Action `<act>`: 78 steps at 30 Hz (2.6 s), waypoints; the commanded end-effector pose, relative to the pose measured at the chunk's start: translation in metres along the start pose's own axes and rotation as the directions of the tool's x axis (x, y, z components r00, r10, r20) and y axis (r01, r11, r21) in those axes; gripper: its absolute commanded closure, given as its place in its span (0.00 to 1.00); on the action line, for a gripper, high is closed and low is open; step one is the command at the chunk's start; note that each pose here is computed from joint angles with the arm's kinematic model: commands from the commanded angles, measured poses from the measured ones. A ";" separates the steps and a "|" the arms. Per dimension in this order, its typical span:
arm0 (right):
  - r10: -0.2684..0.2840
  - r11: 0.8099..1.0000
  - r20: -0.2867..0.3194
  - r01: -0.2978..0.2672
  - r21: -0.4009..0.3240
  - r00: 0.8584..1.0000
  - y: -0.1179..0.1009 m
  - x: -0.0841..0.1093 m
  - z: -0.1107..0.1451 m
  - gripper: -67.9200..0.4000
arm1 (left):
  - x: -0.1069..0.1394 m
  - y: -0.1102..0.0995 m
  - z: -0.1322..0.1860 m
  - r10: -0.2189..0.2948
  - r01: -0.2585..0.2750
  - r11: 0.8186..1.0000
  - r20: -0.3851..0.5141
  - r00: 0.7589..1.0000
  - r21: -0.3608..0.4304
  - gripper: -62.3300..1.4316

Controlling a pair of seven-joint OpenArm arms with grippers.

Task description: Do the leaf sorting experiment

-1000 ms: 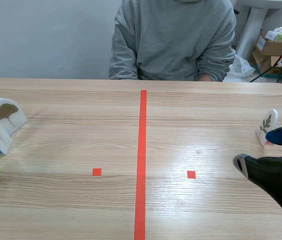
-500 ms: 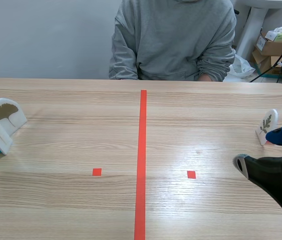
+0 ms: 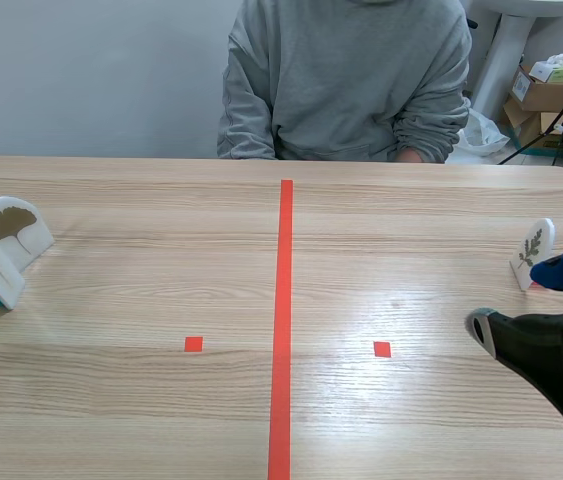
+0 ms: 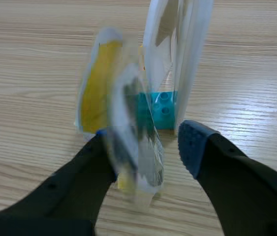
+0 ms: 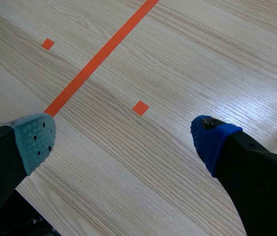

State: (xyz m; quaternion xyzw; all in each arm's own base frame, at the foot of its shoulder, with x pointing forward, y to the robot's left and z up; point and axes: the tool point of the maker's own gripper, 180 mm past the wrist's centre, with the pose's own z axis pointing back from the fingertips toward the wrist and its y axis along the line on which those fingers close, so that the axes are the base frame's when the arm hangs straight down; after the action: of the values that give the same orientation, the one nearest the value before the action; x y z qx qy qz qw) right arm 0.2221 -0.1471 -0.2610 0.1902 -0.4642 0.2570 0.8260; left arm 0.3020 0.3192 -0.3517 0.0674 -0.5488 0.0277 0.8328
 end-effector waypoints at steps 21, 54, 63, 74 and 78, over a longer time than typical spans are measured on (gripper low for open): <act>0.026 1.000 0.023 -0.026 0.002 0.999 -0.002 0.009 0.002 0.17 | 0.057 0.014 0.066 -0.107 0.104 0.994 0.184 0.977 0.026 0.00; 0.028 1.000 0.021 -0.028 0.000 0.999 -0.003 0.009 0.002 0.17 | 0.086 -0.228 0.172 -0.079 0.228 0.731 0.252 0.965 -0.643 0.00; 0.059 0.998 -0.012 -0.060 -0.019 0.998 -0.006 0.003 0.002 0.17 | 0.083 -0.233 0.165 -0.096 0.236 0.742 0.250 0.964 -0.628 0.00; 0.060 0.998 0.014 -0.060 -0.019 0.998 -0.006 0.008 0.002 0.17 | 0.082 -0.237 0.169 -0.081 0.220 0.720 0.236 0.968 -0.658 0.00; 0.060 0.998 0.023 -0.060 -0.019 0.998 -0.006 0.009 0.002 0.17 | 0.082 -0.237 0.169 -0.071 0.210 0.721 0.231 0.970 -0.661 0.00</act>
State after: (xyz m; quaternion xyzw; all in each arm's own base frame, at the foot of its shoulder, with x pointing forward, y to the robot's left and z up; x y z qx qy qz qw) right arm 0.2242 -0.1506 -0.2616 0.1722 -0.4691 0.2673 0.8240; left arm 0.2106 0.0608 -0.2344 -0.1920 -0.5856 -0.2480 0.7475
